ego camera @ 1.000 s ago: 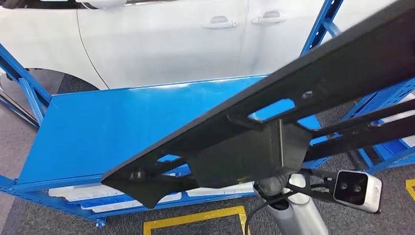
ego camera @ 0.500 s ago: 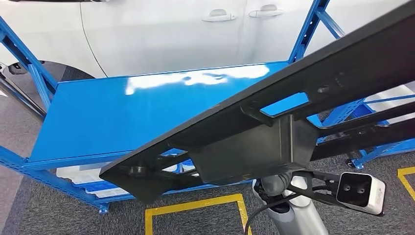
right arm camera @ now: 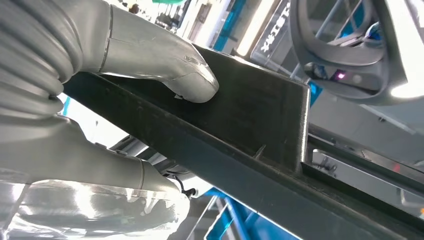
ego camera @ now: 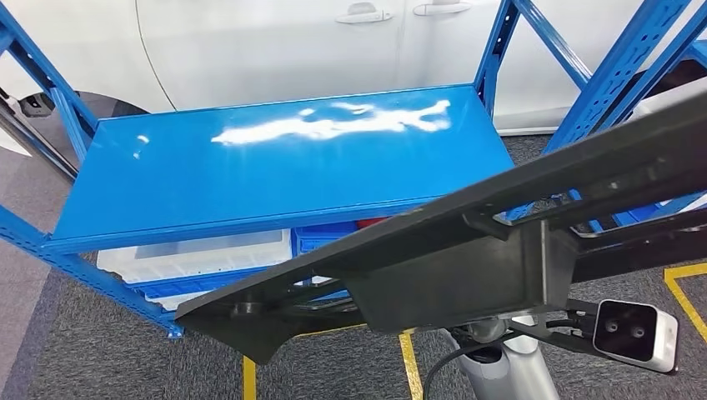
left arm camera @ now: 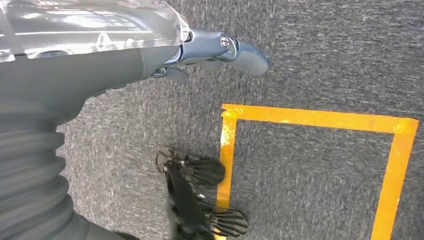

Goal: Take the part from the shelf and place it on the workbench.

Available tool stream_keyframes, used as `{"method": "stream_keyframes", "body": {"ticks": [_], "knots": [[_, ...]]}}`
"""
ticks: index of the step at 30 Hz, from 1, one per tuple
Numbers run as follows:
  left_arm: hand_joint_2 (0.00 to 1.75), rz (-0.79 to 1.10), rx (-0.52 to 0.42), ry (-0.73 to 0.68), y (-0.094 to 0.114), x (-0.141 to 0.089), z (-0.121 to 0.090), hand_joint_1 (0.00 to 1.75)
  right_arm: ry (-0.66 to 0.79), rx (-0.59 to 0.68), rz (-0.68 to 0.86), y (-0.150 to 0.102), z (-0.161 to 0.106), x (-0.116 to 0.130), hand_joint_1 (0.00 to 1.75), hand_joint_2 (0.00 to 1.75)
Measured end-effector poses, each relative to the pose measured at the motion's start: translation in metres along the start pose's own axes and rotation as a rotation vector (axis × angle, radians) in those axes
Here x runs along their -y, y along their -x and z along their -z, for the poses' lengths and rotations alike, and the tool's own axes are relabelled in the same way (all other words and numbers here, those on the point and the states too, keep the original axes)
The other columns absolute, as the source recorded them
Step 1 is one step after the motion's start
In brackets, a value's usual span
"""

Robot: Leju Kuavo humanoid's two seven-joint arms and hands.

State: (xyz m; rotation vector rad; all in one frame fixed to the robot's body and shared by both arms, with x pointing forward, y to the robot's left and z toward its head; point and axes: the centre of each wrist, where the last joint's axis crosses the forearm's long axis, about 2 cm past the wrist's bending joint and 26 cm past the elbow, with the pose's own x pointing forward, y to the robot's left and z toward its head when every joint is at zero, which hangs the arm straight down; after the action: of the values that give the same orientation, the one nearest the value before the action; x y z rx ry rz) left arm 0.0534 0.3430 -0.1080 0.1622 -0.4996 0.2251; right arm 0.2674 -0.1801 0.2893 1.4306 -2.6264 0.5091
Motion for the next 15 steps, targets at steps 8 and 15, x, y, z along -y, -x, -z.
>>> {"method": "stream_keyframes", "body": {"ticks": [8,15], "knots": [[1.75,-0.021,-0.002,0.005,0.001,0.005,0.000,0.00,0.018,-0.004,-0.022,-0.006,-0.007,0.006,1.75,1.75],[1.75,-0.029,-0.007,0.027,0.002,0.014,-0.002,0.00,0.021,-0.019,-0.029,-0.011,-0.014,0.009,1.75,1.75]]}}
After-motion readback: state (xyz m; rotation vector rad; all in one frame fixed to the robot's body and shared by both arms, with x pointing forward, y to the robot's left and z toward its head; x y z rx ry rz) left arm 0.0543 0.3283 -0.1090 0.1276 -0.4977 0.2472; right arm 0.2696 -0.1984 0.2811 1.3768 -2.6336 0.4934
